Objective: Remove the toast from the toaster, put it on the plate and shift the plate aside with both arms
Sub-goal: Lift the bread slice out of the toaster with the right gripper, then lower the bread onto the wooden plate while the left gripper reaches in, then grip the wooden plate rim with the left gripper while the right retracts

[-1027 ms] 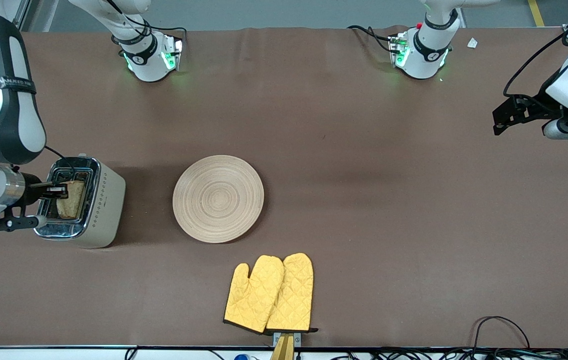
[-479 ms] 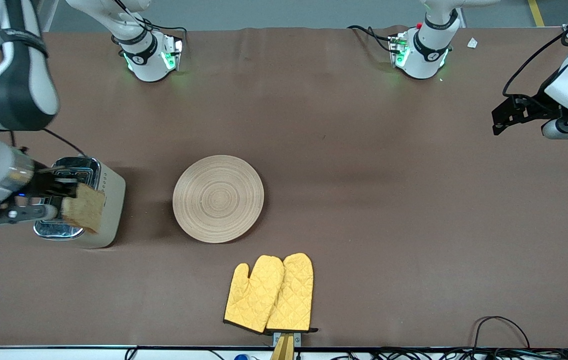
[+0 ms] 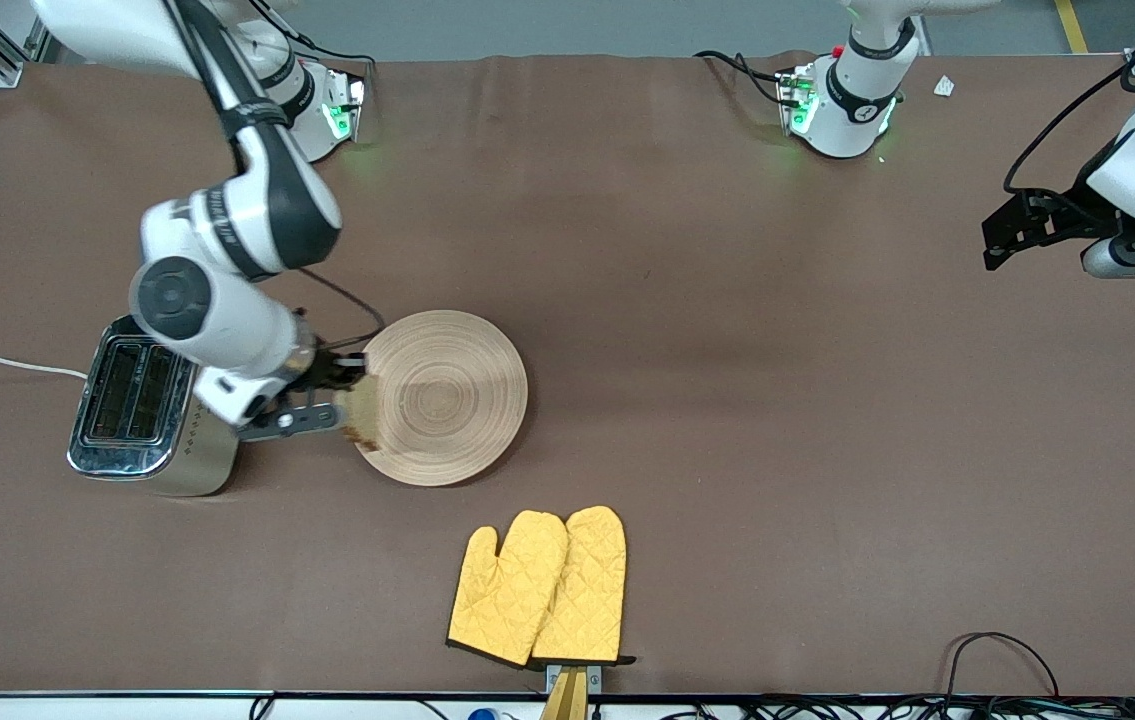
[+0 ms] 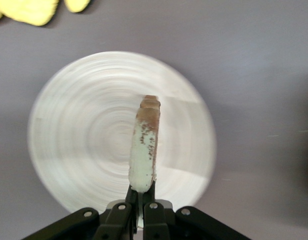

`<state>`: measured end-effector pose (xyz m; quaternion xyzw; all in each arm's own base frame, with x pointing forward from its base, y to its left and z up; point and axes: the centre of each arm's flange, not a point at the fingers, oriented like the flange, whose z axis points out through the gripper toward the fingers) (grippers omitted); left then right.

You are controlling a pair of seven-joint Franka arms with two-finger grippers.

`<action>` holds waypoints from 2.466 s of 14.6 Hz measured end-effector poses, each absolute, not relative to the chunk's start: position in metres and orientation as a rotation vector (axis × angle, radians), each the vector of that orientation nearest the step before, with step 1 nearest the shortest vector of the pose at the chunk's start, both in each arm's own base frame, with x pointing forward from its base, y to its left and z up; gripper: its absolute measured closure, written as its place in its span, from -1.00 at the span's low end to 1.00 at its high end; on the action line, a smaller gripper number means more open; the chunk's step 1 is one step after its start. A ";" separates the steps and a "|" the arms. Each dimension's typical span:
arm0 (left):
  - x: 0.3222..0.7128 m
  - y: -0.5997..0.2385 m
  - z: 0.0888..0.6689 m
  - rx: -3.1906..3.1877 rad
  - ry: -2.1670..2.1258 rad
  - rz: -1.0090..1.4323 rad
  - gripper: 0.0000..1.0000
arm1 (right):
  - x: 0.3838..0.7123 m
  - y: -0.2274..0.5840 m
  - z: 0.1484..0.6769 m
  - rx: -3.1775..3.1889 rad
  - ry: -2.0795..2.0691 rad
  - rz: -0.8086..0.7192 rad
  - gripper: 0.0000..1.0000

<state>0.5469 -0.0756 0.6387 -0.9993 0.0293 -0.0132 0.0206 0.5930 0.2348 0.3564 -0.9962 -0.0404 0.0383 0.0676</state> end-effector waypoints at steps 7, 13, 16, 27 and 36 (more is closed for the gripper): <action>0.548 -0.076 0.636 -3.098 0.091 -0.029 -1.00 | 0.575 0.249 0.319 -2.817 0.137 0.094 0.87; 0.563 -0.094 0.564 -3.319 0.072 0.313 -1.00 | 0.578 0.212 0.300 -2.822 0.082 0.120 0.78; 0.594 -0.105 0.489 -3.544 -0.024 0.567 -1.00 | 0.584 0.155 0.273 -2.825 0.125 0.176 0.20; 0.613 -0.321 0.182 -4.021 -0.462 0.779 -0.99 | 0.587 0.075 0.363 -2.907 0.087 0.168 -1.00; 0.556 -0.488 0.150 -4.060 -0.525 0.390 -0.94 | 0.584 -0.067 0.557 -3.025 0.088 -0.077 -1.00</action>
